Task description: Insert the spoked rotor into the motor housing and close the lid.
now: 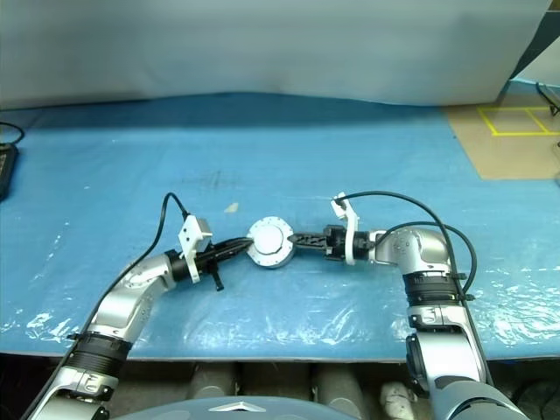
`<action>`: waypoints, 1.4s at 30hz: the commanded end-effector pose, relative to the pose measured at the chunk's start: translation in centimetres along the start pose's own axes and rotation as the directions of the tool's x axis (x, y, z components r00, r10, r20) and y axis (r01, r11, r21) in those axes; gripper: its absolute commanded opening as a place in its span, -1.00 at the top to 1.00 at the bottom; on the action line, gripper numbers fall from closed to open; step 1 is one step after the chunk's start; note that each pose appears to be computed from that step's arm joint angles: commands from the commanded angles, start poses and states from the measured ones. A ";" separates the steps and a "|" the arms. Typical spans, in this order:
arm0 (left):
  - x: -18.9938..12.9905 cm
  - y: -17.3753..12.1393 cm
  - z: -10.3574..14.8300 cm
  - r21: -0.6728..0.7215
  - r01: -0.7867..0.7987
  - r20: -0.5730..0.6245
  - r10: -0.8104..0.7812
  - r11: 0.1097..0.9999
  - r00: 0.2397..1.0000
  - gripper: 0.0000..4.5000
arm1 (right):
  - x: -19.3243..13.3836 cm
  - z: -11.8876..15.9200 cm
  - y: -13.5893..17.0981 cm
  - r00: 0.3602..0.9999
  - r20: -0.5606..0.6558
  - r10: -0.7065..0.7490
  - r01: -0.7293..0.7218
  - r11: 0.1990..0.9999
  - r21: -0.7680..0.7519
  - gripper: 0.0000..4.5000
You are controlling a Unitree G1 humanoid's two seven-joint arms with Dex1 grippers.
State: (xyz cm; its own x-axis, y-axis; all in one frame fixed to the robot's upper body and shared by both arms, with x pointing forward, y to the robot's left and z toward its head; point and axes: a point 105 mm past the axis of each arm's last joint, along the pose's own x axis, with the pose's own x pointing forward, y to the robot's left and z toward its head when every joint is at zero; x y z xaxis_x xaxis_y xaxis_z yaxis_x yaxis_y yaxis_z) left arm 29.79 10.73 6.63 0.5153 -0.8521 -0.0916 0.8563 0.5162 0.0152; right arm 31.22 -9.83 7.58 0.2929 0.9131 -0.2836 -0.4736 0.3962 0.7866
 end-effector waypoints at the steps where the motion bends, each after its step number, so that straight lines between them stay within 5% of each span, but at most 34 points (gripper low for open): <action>1: -0.3 0.3 -0.2 -0.009 -0.033 -0.009 0.033 0.999 0.999 1.00 | 0.2 0.7 0.0 1.000 0.022 -0.012 0.012 1.000 0.002 0.52; 7: -1.1 2.6 2.5 -0.309 -0.146 0.137 0.196 0.940 0.971 1.00 | 0.0 2.4 0.0 0.993 0.118 0.006 -0.013 0.998 0.059 0.52; 14: -2.2 3.3 3.9 -0.423 -0.167 0.203 0.273 0.890 0.941 1.00 | -0.4 5.3 1.0 0.961 0.270 0.064 -0.087 0.993 0.076 0.52; 17: -2.3 3.4 3.9 -0.458 -0.176 0.211 0.299 0.871 0.930 0.74 | -0.6 6.8 2.0 0.934 0.342 0.102 -0.129 0.990 0.058 0.52; 28: -1.0 2.4 5.2 -0.689 -0.012 0.334 0.332 0.725 0.882 -0.97 | -0.6 9.4 7.1 0.842 0.454 0.292 -0.262 0.956 -0.130 0.52; 42: 0.0 0.7 7.8 -0.786 0.239 0.458 0.277 0.570 0.845 -0.99 | 1.5 6.3 9.2 0.868 0.314 0.384 -0.361 0.923 -0.133 0.52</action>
State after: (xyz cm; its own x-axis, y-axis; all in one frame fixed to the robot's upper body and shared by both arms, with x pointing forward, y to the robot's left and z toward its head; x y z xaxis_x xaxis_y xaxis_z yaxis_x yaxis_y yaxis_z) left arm 30.98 10.64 12.91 0.7172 -0.6123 0.3328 0.5378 0.1826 -0.8230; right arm 33.68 -6.18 15.45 0.4130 0.9023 0.1239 -0.5768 0.1538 0.8023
